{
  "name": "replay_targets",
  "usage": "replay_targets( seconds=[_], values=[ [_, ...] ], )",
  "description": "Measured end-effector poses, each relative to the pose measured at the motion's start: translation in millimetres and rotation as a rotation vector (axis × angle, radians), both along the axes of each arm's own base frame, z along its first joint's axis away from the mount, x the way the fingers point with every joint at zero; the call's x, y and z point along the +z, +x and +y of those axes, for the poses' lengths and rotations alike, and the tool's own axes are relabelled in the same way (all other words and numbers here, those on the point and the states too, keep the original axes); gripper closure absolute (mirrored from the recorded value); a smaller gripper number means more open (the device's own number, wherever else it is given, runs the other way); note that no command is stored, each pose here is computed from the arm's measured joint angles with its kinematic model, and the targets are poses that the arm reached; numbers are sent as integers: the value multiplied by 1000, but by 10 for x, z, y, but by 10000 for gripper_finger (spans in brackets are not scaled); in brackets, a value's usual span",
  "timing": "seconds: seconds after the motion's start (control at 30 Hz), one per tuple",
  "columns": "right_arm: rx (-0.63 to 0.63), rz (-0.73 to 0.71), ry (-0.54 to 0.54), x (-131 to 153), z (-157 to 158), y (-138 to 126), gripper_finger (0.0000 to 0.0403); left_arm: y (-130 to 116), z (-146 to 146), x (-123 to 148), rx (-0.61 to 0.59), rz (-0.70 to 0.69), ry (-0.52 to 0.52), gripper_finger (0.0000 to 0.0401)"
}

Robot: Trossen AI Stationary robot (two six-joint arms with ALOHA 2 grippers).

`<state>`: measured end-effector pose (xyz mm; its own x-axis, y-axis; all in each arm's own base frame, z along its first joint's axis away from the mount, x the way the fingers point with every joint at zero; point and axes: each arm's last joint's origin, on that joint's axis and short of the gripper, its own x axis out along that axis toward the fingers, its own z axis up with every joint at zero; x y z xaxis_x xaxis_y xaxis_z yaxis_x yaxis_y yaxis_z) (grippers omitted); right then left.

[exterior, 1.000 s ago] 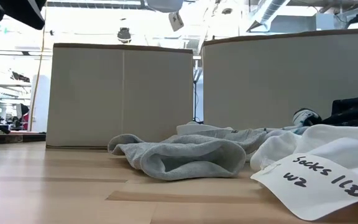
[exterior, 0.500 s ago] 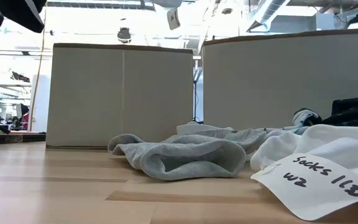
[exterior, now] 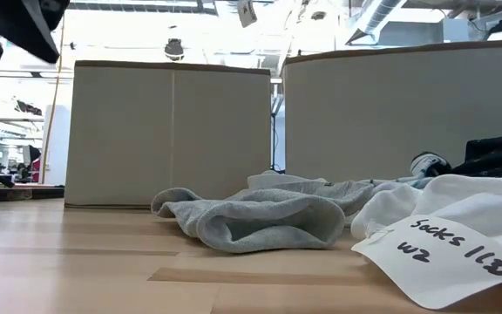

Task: Sort clothes
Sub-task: Put the white sock into the left white laundry bin

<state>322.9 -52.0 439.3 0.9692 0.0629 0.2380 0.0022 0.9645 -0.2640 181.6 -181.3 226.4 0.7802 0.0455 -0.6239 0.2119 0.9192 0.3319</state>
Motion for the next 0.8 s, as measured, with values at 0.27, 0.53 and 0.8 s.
replay_targets(
  seconds=[0.27,0.53,0.8],
  values=[
    [-38,22,-15,66,-113,-36,403,-27,32,-176,-40,-54,-13,221],
    [-62,80,46,-92,-427,54,403,-72,199,-216,-52,-173,-68,221],
    [-38,171,83,-440,-694,364,403,-187,391,-255,-90,-272,-143,221]
  ],
)
